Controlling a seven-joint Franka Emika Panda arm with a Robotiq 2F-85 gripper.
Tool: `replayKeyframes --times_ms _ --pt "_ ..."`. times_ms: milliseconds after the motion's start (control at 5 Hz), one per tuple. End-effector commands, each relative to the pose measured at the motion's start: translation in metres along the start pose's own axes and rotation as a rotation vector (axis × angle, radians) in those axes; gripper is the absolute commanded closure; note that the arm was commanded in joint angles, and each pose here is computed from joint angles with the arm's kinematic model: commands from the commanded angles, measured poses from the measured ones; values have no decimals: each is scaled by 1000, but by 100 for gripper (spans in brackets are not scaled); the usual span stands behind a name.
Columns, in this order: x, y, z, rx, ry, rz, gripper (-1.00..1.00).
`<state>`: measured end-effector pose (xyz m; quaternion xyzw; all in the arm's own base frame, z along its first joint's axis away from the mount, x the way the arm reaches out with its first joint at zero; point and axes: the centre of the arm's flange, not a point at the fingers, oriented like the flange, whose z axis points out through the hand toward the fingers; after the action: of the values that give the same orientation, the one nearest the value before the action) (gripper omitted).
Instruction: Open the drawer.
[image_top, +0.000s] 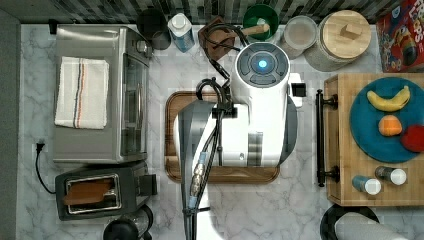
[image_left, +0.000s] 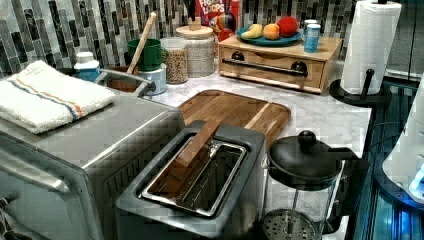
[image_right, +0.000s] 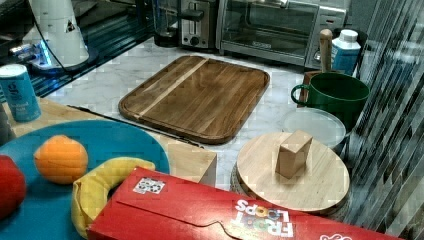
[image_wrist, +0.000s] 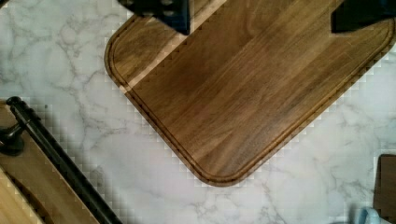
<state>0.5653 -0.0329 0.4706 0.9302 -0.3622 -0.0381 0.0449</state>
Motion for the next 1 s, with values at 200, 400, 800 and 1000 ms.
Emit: replayKeyframes --times_ms 200,400,800,1000 --pt "-6 7 -14 41 24 -169 -100" --pt "16 27 -9 -4 -16 -344 -100" --pt "43 76 25 -49 49 -618 -100" --pt "38 79 78 -39 62 -712 -100"
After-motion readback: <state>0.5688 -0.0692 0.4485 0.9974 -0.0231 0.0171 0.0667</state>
